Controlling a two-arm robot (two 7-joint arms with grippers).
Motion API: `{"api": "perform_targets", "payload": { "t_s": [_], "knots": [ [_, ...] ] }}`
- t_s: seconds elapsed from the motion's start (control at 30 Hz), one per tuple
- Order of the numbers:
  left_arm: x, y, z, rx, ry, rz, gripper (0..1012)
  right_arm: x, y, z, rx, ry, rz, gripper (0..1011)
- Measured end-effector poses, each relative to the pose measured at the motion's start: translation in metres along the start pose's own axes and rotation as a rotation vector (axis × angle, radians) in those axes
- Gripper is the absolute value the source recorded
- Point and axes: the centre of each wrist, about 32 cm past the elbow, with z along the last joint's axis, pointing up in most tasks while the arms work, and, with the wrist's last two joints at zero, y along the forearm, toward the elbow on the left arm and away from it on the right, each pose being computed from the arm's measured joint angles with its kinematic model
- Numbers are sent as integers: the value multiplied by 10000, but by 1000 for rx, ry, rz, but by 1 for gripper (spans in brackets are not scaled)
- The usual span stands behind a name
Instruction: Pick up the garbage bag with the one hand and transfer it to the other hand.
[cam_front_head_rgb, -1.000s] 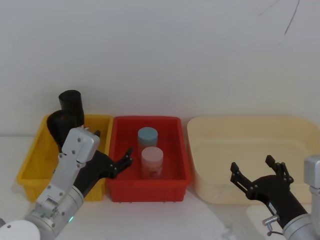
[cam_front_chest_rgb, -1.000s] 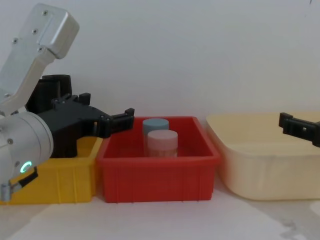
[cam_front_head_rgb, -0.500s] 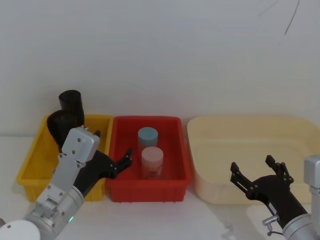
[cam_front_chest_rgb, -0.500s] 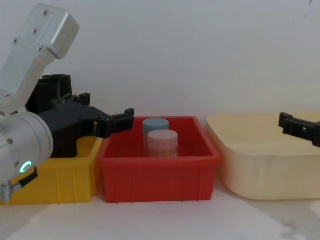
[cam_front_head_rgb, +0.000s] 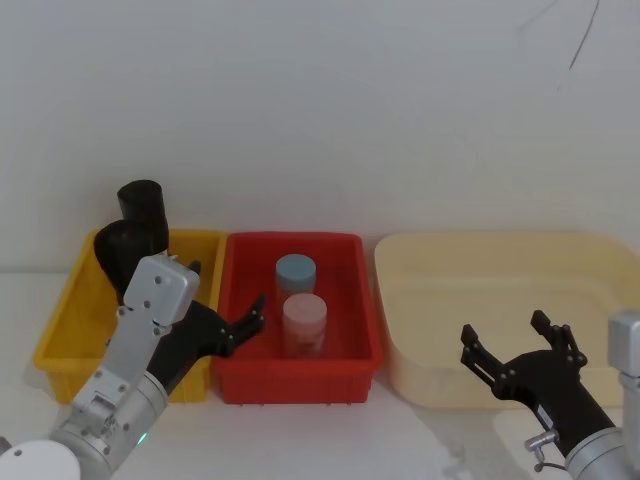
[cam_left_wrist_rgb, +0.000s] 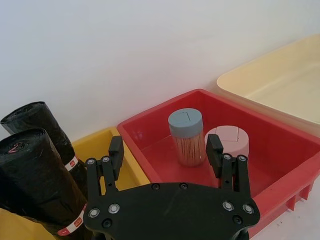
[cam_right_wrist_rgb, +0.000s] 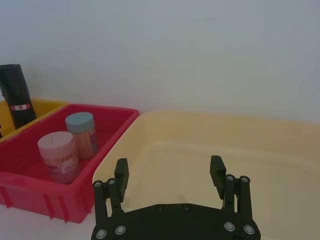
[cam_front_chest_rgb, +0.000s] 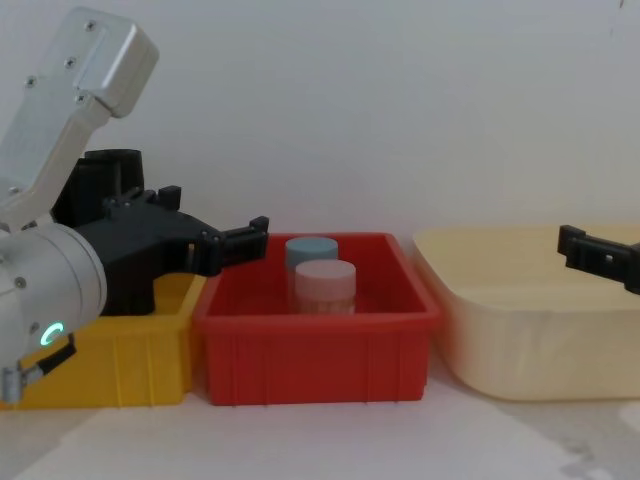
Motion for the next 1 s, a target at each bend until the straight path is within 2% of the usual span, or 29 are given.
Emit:
{"api": "perform_targets", "payload": {
  "t_s": [0.23,0.33,0.37,0.4,0.43,0.5,0.57,0.63,0.67,0.7,0.73,0.8,0.83,0.87,0.97,1.0],
  "knots": [
    [21,-5,33,-6,-4,-16,1001,9,11,23,3,5,8,1004],
    [63,-2,99,-12,-5,-32,1001,19,33,86,6,20,21,1004],
    [99,7,150,-16,-4,-37,1002,19,33,86,6,20,21,1004],
    [99,7,150,-16,-4,-37,1002,22,42,107,8,24,24,1004],
    [135,20,198,-17,2,-43,1001,21,57,151,12,32,32,1004],
    [178,42,244,-19,6,-46,1002,21,79,204,16,41,41,1004],
    [260,95,311,-20,16,-47,1001,12,111,275,20,54,54,1004],
    [315,137,345,-17,29,-48,1001,-8,156,355,23,67,71,1004],
    [373,184,375,-14,39,-46,1001,-31,185,405,26,74,85,1004],
    [443,239,404,-10,48,-41,1001,-31,185,405,26,74,85,1004],
    [443,239,404,-10,48,-41,1002,-56,216,449,26,82,98,1004],
    [547,330,437,-1,66,-32,1001,-99,272,519,28,90,117,1004],
    [568,348,442,2,73,-32,1001,-114,290,538,25,92,125,1004],
    [645,418,456,10,86,-24,1001,-130,308,557,23,94,131,1004],
    [760,519,471,21,99,-8,1001,-204,385,633,19,99,160,1004],
    [828,580,473,30,109,0,1002,-227,413,657,20,101,168,1004]
  ]
}}
